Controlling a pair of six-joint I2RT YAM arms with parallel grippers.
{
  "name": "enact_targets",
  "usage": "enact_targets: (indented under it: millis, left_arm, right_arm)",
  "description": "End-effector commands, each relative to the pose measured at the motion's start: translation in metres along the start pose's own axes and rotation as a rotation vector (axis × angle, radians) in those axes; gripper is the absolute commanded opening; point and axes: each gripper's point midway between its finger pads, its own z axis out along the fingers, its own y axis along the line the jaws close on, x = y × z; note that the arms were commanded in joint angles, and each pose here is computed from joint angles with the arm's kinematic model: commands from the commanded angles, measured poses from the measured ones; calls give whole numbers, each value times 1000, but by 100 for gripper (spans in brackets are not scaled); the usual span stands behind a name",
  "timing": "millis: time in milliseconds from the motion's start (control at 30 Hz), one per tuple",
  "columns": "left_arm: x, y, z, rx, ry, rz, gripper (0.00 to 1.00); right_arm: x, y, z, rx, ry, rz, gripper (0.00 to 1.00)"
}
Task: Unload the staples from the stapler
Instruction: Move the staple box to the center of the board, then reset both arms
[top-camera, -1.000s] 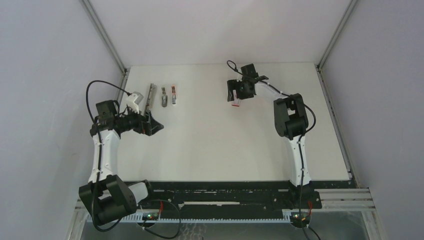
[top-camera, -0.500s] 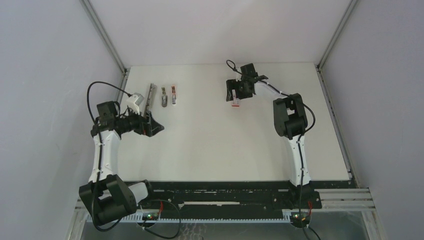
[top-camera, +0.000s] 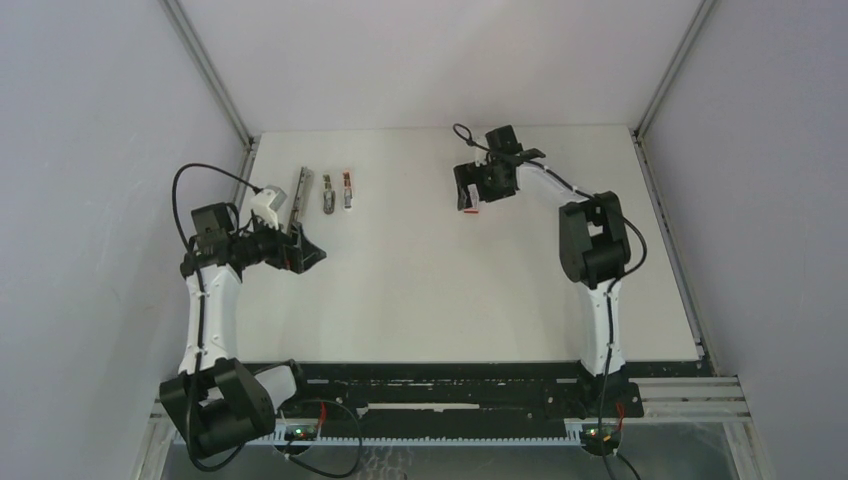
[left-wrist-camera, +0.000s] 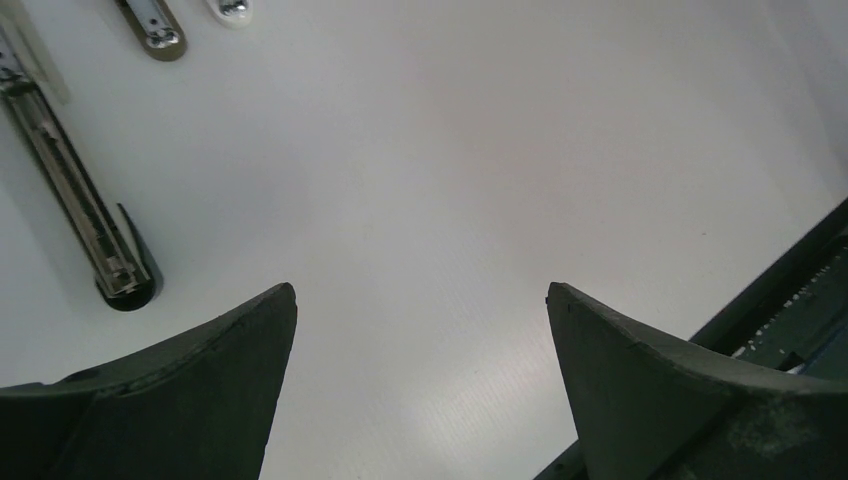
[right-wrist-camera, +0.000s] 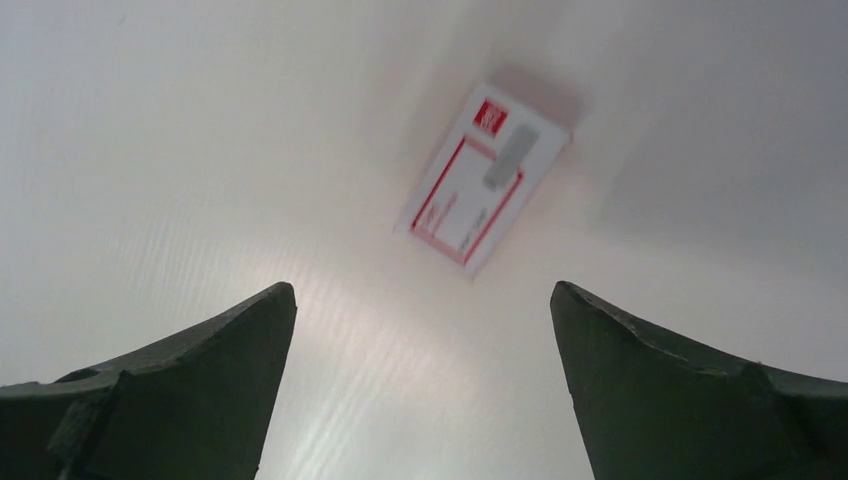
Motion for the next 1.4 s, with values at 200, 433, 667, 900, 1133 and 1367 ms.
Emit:
enact_targets:
  millis: [200, 433, 667, 900, 1133, 1367]
  left_arm:
    - [-23, 15, -27, -239, -125, 175, 100]
    - [-28, 23, -37, -364, -246, 163, 100]
    - [-30, 28, -45, -492, -471, 180, 100]
    - [-17, 5, -14, -497, -379, 316, 100]
    - [-8, -2, -16, -519, -406, 360, 100]
    - [5, 5, -24, -581, -424, 335, 100]
  right_arm:
    - [-12, -5, -176, 199, -306, -185, 100]
    - [29, -11, -261, 375, -575, -277, 100]
    - [73, -31, -312, 576, -778, -209, 100]
    - [106, -30, -314, 570, -768, -220, 100]
    - [126, -26, -327, 571, -836, -206, 100]
    - [139, -18, -335, 540, -887, -220, 100]
